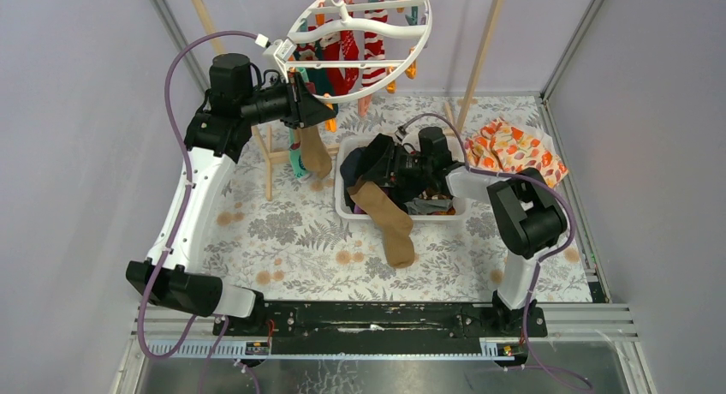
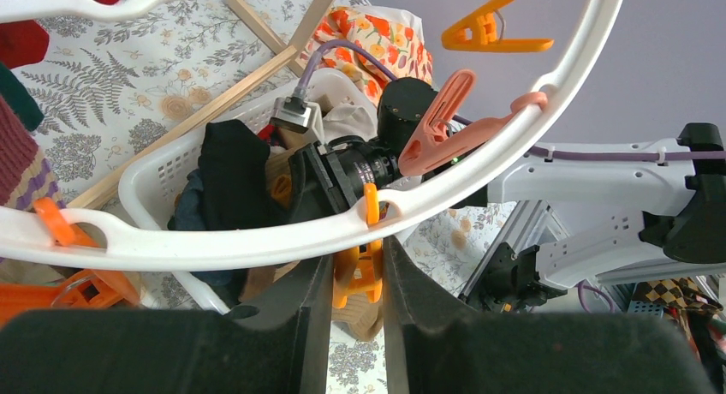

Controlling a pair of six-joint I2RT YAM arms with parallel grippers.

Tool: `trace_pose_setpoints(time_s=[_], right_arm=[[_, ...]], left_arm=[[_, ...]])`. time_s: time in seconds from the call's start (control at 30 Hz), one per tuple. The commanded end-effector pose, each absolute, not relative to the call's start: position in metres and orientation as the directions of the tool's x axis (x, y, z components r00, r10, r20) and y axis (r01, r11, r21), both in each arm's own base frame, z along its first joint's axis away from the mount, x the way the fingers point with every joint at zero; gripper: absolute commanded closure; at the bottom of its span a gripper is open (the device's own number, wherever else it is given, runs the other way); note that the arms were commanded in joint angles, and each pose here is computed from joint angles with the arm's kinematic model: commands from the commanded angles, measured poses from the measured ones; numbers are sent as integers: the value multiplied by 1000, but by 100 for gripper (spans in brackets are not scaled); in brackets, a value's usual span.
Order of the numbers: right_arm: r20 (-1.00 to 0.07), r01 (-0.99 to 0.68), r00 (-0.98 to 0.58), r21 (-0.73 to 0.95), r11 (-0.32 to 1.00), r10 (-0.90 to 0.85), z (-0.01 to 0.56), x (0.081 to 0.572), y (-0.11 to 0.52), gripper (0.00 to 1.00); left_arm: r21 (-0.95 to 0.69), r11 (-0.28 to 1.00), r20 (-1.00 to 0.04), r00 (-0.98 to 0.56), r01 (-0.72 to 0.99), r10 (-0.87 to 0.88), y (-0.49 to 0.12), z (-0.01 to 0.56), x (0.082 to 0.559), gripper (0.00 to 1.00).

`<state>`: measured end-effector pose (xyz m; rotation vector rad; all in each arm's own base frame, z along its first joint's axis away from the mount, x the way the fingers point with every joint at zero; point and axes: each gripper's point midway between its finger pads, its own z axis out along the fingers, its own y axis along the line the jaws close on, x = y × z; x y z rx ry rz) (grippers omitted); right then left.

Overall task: Clip the socks to the hanger
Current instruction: Pick up the sock at the center of the board.

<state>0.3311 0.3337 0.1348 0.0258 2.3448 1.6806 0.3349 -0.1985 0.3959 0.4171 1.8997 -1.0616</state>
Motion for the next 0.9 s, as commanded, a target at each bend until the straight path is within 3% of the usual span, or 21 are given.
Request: trace_pose_setpoints(time_s=[0.0,0.23,0.43,0.67,0.87], right_arm=[[-246,-200,-960,938,282,137,157,337,350,65],[-257,-217,-957,943,253,138,168,336,351,87],[-322,-296,-938,937,186,130,197,328,351,100],[-404,-412,-911,901,-139,81,272,292,344,100],[-465,-482,-876,830,-280,127,308,272,331,100]], left_arm=[[-521,554,-822,-557,649,-120,-199,399,322,100],[-513,554,-828,-547,656,-119,-198,401,321,100],[-512,554,-829,-547,657,-117,-198,401,321,100],[-511,536,-833,-541,672,-115,-200,404,319,100],[-553,486,-818,-553,676,-162,-206,411,317,100]])
